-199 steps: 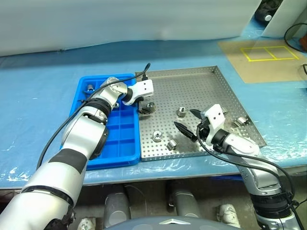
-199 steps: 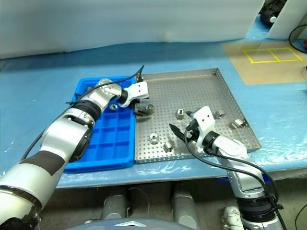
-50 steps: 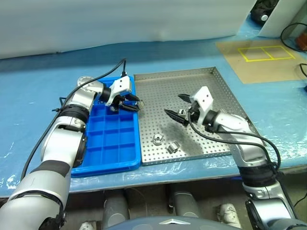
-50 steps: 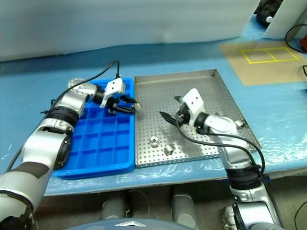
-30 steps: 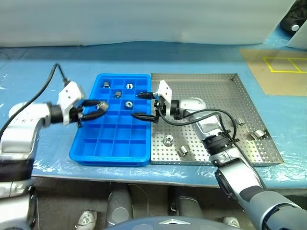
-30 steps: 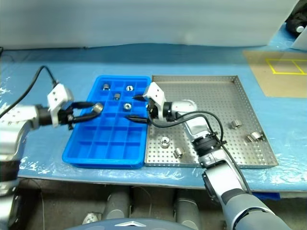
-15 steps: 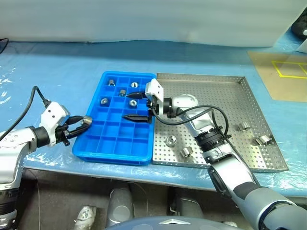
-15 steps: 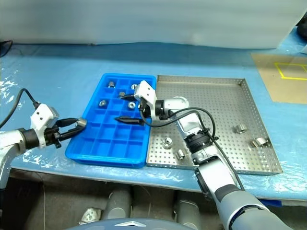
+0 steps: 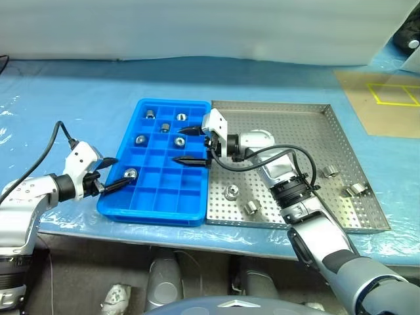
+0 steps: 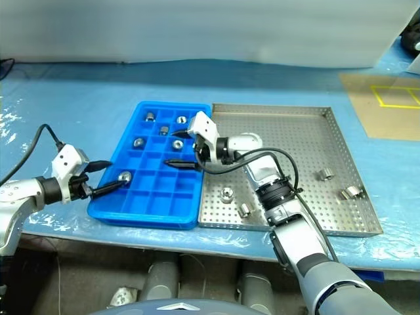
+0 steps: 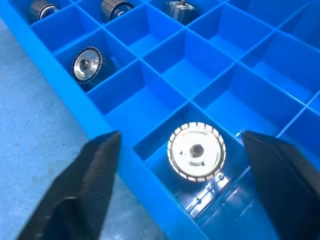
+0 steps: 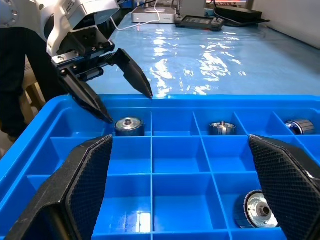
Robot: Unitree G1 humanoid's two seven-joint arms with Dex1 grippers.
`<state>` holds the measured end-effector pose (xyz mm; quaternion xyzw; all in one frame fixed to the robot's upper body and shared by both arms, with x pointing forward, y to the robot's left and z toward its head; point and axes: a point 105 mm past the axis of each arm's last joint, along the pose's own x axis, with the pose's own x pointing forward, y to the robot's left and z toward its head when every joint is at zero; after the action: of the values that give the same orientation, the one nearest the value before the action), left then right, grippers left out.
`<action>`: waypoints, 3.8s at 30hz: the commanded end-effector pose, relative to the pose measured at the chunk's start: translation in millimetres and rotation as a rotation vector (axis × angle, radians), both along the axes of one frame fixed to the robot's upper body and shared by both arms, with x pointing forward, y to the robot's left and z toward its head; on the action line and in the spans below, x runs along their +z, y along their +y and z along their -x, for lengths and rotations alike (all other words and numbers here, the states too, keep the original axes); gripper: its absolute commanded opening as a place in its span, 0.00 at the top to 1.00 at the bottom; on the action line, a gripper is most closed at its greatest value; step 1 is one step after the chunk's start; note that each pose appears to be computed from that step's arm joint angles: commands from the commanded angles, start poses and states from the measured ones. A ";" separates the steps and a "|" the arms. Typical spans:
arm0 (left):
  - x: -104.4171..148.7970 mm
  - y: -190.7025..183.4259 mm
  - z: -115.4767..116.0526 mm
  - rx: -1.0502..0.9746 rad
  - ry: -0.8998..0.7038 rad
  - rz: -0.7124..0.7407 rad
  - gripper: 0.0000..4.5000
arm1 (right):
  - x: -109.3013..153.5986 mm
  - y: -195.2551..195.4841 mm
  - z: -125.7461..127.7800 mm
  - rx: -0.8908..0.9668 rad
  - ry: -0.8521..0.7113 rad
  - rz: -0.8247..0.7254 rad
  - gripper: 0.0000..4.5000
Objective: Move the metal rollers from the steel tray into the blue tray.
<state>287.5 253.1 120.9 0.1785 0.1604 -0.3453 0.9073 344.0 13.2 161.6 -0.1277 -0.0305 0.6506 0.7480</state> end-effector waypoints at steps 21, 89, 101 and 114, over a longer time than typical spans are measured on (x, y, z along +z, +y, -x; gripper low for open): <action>67.2 -122.1 -80.7 -0.460 -0.153 0.062 0.06 | 21.0 -96.8 -2.1 -0.267 -0.036 0.005 0.00; -25.1 -232.9 -34.0 -1.412 -0.009 -0.624 0.41 | -25.8 -165.0 55.3 -0.785 0.047 0.023 0.00; 11.1 -255.2 -37.7 -1.327 -0.101 -0.382 0.59 | -19.9 -159.2 50.4 -0.746 0.039 0.015 0.00; 32.6 -180.5 -54.7 -1.091 -0.056 -0.381 0.59 | 10.6 -121.2 40.6 -0.355 0.064 0.042 0.00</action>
<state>344.6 72.2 145.4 0.4005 0.0978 -0.7265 0.5498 308.2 -118.7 163.2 -0.1247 0.0428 0.4739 0.8707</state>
